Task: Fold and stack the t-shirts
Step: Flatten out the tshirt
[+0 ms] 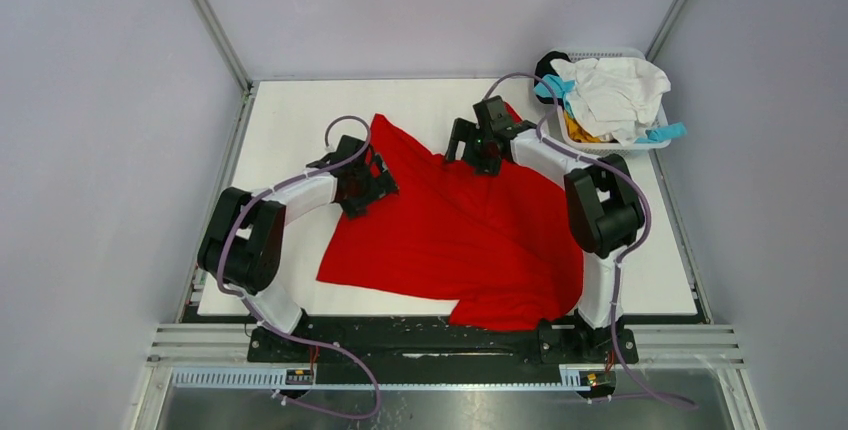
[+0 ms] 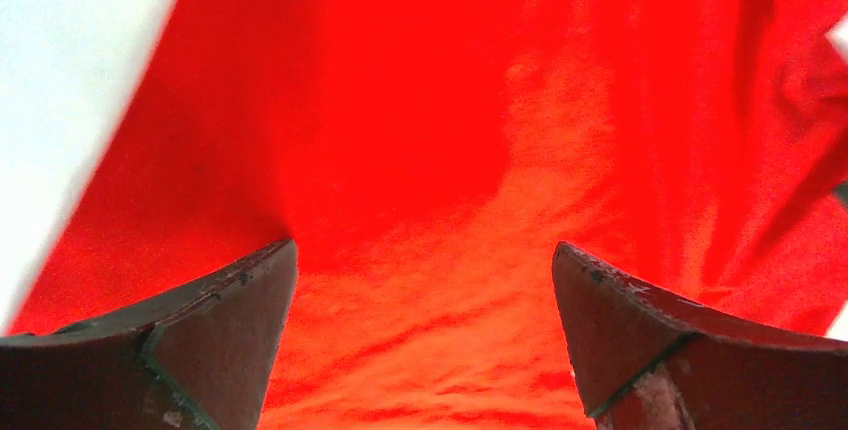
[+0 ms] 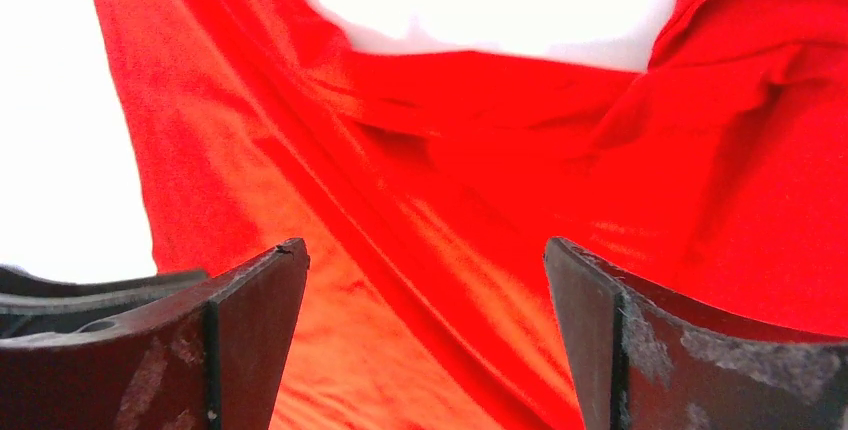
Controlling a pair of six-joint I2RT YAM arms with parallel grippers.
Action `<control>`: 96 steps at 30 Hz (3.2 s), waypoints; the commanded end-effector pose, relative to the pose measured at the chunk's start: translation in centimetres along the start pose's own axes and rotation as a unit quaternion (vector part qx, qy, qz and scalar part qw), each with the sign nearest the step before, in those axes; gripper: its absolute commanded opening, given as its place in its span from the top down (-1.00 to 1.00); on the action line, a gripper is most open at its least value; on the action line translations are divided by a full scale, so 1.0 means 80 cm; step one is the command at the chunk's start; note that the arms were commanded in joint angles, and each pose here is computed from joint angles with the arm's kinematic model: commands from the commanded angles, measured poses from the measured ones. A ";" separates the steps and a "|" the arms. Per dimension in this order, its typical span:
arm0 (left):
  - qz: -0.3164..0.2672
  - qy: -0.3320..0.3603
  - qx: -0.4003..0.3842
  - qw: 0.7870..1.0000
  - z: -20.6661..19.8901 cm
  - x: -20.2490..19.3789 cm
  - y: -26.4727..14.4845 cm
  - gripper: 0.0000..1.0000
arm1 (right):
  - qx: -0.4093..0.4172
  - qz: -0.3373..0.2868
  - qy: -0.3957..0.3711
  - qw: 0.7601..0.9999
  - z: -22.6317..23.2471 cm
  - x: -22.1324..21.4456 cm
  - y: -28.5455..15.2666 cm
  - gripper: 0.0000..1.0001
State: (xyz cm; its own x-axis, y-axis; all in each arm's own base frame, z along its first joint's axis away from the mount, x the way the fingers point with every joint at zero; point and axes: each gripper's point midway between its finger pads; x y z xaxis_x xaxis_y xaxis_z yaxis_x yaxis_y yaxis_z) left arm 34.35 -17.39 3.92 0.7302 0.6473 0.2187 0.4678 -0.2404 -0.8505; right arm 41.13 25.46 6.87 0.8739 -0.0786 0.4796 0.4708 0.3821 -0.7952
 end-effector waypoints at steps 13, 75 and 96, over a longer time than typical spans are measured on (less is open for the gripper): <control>0.010 -0.014 0.117 0.993 0.112 -0.020 -0.017 -0.98 | -0.017 -0.056 0.049 0.997 -0.001 0.060 0.076 -0.89; -0.045 -0.033 0.071 0.996 0.029 0.077 0.000 -0.98 | -0.140 -0.111 0.263 0.948 -0.182 0.191 0.077 -0.76; -0.046 -0.032 0.078 0.995 0.026 0.082 -0.002 -0.98 | 0.003 -0.188 0.313 0.931 -0.144 0.238 0.121 -0.27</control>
State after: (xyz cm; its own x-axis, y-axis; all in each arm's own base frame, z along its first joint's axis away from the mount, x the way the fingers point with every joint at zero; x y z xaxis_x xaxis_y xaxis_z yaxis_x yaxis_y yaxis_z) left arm 36.58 -11.47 3.42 0.6684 0.6969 0.2600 0.4132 -0.0573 -0.9088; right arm 62.37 16.11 3.73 0.5506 -0.7155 0.4300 0.7324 0.1669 -0.6601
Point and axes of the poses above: each gripper's point midway between its finger pads, its own y axis out along the fingers, its own z axis along the line the jaws close on, x = y × z, and after that the axes turned 11 degrees about -y, right-handed
